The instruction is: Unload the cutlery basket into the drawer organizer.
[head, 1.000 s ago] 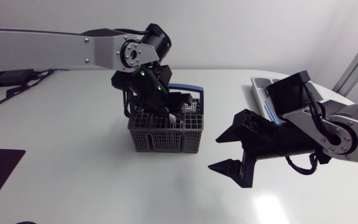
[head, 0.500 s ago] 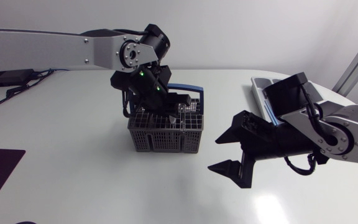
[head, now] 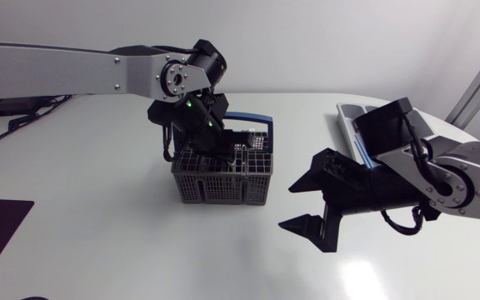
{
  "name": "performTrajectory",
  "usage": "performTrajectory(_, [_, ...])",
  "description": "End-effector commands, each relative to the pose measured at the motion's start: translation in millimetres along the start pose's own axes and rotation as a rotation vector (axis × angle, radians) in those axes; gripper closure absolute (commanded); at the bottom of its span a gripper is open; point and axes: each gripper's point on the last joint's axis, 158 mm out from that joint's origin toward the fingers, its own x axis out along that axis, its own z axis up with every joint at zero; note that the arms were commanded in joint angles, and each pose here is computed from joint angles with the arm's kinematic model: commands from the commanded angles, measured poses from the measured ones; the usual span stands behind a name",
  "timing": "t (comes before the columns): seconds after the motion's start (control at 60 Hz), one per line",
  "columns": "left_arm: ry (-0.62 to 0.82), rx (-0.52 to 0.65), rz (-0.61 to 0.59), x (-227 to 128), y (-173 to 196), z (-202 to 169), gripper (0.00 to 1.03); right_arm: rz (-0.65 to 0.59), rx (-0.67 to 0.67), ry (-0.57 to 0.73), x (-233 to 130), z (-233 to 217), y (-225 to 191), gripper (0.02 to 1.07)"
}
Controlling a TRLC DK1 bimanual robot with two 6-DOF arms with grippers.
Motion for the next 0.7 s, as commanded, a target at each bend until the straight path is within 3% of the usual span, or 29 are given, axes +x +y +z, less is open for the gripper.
performTrajectory(0.0, [0.035,0.012,0.007,8.5,5.9,-11.9,0.85,0.024,0.031,0.026,7.2,-14.1,6.8,0.06])
performTrajectory(0.167, [0.011,0.015,0.005,5.9,7.7,-5.8,0.94,0.024,0.031,0.026,7.6,-14.8,7.0,0.06])
performTrajectory(0.683, [-0.034,0.005,-0.086,-22.5,-8.6,2.3,0.94,0.018,0.03,0.02,6.2,-12.1,5.6,0.06])
